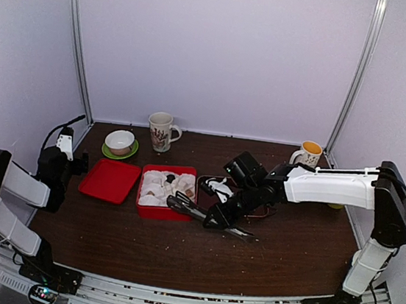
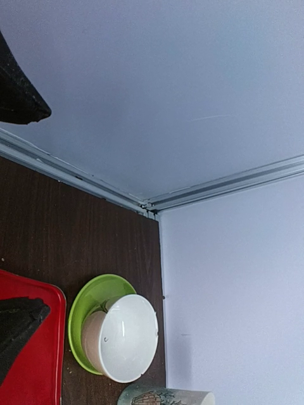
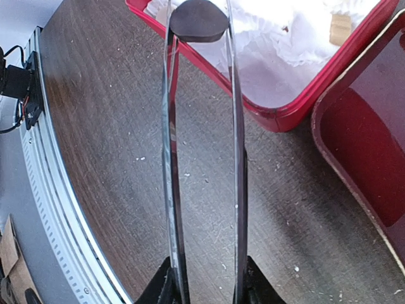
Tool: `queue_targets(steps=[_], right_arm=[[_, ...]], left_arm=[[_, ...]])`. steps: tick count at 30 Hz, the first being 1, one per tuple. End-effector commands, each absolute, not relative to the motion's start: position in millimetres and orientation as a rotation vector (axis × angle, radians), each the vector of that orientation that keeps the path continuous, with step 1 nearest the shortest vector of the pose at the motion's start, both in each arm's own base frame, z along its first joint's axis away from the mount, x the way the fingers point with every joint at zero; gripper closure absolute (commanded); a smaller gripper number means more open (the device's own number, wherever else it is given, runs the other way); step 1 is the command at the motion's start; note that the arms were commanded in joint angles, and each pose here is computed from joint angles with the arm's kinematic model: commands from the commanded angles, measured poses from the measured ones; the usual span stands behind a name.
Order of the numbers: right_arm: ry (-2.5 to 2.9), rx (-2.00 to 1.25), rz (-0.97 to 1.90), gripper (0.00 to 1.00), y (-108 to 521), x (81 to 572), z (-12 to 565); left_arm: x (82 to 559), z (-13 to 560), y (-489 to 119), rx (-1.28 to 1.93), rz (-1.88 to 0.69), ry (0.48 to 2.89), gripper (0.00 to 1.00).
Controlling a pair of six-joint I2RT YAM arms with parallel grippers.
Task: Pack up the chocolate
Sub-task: Place the fake chocolate in the empty pocket of the box.
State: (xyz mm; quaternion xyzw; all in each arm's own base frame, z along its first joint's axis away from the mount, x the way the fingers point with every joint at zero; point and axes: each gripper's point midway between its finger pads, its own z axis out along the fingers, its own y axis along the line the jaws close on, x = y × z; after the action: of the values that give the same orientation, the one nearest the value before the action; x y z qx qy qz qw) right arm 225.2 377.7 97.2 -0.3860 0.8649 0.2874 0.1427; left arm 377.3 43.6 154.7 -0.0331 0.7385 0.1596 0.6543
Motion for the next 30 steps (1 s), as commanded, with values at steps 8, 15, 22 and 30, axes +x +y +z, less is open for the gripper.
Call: queue_targets(steps=[8, 15, 22, 30], right_arm=[[2.470, -1.094, 0.912, 0.70, 398.0, 230.6, 109.1], [2.495, -1.093, 0.888, 0.70, 394.0, 231.4, 106.6], [2.538, -1.103, 0.874, 0.69, 385.1, 231.7, 100.5], [2.553, -1.131, 0.890, 0.69, 386.9, 232.7, 96.1]], left_arm=[[381.4, 167.2, 46.9, -0.102, 0.360, 1.632, 0.02], [381.4, 167.0, 46.8, -0.102, 0.360, 1.633, 0.02], [381.6, 167.4, 47.0, -0.103, 0.360, 1.632, 0.02], [381.6, 167.5, 47.1, -0.103, 0.361, 1.632, 0.02]])
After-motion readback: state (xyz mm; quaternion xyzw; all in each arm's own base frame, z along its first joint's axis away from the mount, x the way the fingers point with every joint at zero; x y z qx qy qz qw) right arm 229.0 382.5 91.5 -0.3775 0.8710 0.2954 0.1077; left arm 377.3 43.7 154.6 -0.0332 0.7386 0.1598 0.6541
